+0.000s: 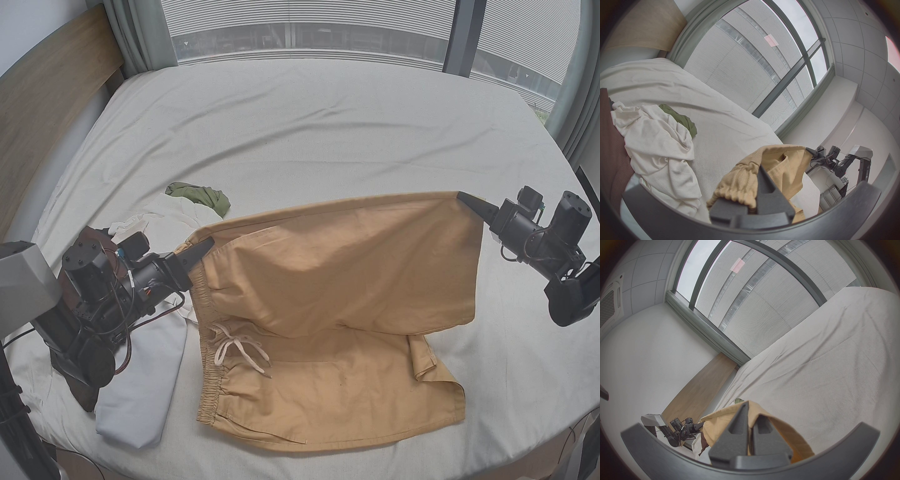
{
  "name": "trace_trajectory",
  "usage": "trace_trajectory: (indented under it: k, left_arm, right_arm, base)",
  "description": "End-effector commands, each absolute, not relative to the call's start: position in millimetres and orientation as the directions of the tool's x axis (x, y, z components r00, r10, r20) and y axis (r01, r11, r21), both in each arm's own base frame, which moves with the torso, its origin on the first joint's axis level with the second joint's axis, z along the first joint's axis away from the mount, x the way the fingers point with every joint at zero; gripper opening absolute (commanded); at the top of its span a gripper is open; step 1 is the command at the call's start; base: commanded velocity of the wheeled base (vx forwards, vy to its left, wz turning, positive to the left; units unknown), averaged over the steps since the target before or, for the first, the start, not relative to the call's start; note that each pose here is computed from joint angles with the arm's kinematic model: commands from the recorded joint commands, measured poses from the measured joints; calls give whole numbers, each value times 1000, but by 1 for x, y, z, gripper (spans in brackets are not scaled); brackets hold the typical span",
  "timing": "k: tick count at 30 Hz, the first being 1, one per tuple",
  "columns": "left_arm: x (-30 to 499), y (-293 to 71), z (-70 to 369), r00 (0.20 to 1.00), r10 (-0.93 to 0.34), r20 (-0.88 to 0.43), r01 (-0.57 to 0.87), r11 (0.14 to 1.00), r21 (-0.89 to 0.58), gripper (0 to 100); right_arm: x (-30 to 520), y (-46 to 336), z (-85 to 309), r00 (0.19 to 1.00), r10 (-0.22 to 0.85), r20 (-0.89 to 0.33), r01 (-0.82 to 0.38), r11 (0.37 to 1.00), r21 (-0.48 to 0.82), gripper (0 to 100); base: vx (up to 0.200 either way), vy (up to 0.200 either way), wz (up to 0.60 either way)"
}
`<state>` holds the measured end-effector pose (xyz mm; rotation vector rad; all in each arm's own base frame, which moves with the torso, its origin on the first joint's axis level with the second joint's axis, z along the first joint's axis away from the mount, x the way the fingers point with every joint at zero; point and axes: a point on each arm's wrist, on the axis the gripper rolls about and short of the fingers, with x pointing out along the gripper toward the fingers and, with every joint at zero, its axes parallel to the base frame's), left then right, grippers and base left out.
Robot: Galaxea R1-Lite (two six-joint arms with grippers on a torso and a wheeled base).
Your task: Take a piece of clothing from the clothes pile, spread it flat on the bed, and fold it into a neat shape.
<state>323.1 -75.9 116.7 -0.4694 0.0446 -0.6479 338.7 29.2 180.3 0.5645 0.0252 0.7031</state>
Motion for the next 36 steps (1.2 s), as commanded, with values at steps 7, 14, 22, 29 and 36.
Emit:
trace_trajectory:
  k: [7,14,22,29,36]
  left_arm:
    - [348,-79,102,840,-533,105,518,729,-447,0]
    - [358,-80,100,862,-493,118,488,744,-457,0]
    - [363,-81,95,876,-469,117,464,750,-471,0]
    - [364,-81,94,880,-462,113,457,753,-473,0]
    - [371,-81,92,889,-441,123,443,762,-473,0]
  right_arm:
    - [377,32,168,767,619,169,-609,619,497,0]
    - [395,32,167,762,619,192,-623,618,479,0]
    - [408,33,165,758,619,205,-631,618,470,0]
    - [421,33,156,761,618,197,-625,619,476,0]
    - [428,34,160,755,619,216,-637,617,461,0]
  base:
    - [0,0,0]
    - [0,0,0]
    - [0,0,0]
    - [0,0,0]
    - [0,0,0]
